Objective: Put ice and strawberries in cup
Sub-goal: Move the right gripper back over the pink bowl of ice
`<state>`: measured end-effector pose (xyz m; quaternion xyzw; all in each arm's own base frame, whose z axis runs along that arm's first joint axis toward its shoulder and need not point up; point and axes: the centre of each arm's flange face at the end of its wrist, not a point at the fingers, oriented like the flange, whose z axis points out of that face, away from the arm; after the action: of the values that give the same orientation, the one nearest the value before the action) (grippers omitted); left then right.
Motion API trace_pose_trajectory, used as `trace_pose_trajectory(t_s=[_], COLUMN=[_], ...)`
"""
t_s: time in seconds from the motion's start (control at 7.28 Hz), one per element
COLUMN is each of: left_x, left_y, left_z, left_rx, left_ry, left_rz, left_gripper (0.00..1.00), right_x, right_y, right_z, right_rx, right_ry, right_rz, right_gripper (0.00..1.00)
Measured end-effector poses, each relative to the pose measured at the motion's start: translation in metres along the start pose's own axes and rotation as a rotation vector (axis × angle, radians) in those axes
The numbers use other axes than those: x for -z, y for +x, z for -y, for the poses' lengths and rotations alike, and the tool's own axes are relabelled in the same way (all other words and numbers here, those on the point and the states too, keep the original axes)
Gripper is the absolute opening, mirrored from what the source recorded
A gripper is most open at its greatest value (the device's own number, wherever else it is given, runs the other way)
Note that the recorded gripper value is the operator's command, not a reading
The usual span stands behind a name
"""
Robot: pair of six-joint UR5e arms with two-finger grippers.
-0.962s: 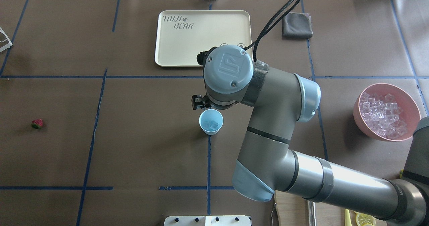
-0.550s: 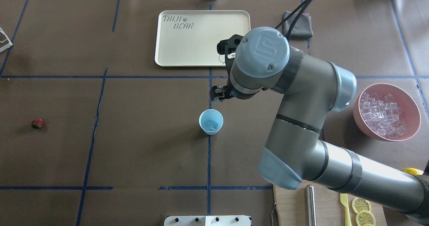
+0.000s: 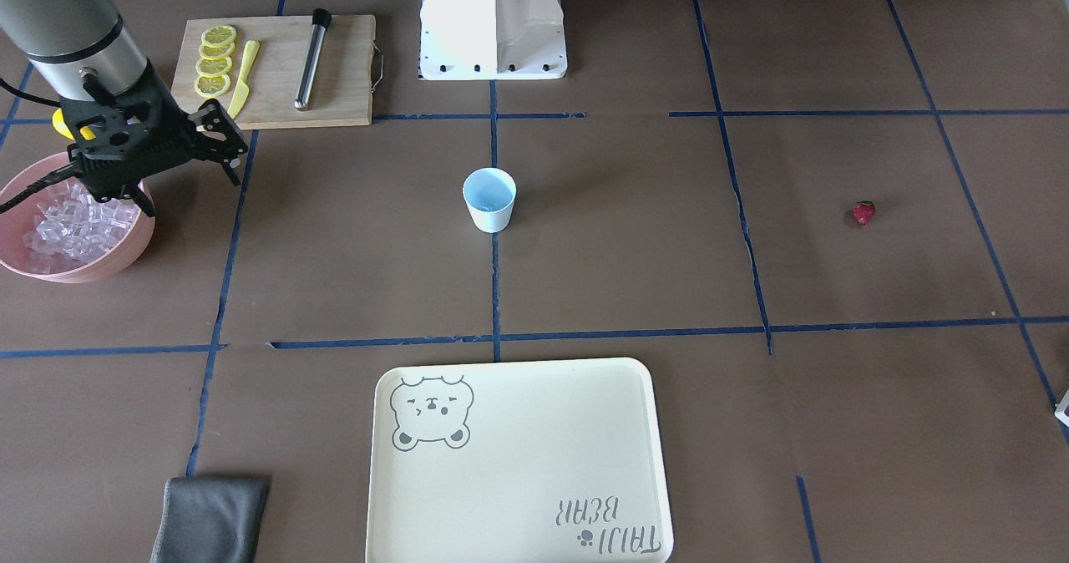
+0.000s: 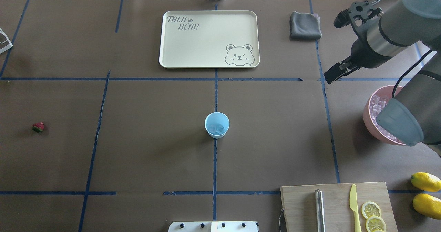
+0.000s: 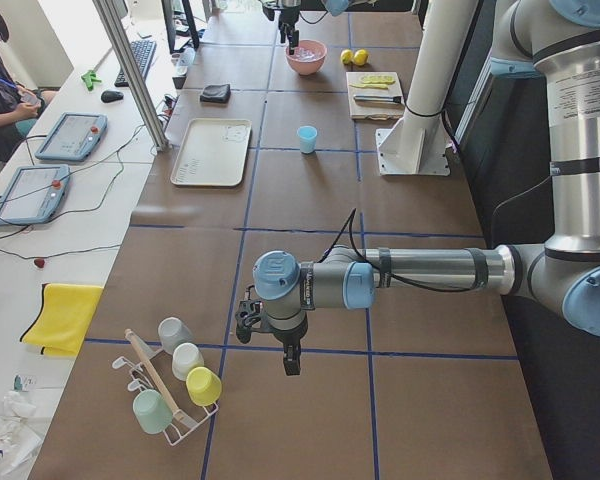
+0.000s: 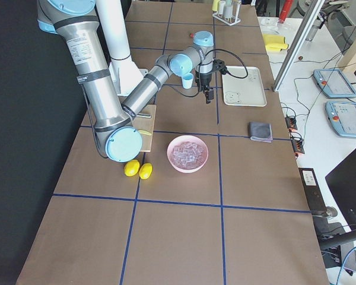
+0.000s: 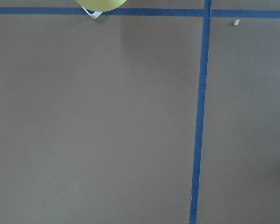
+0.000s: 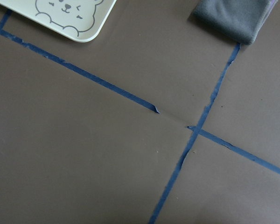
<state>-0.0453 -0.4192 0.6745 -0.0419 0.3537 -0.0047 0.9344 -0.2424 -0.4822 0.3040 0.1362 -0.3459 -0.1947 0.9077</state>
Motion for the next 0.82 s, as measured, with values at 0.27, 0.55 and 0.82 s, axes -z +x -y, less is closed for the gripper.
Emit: trace_pose_trajectory(t_s=[0.27,0.55,0.82], left_x=[0.0,0.0,0.0], left_y=[0.0,0.0,0.0], left_z=[0.0,0.0,0.0], left_rx=[0.001,-0.001,-0.001], left_ry=[-0.001,0.0,0.001], left_rz=[0.0,0.0,0.0], left_gripper=[1.0,1.0,1.0], right_x=[-0.009,-0.03,-0.052], right_y=[0.045,0.081,0.111], right_z=[-0.025,-0.058,-0.088], right_rx=[0.037,0.052,0.061], right_ry=[-0.037,-0.035,-0.034], right_rz=[-0.026,-0.031,-0.035], right_gripper=[1.0,1.0,1.0])
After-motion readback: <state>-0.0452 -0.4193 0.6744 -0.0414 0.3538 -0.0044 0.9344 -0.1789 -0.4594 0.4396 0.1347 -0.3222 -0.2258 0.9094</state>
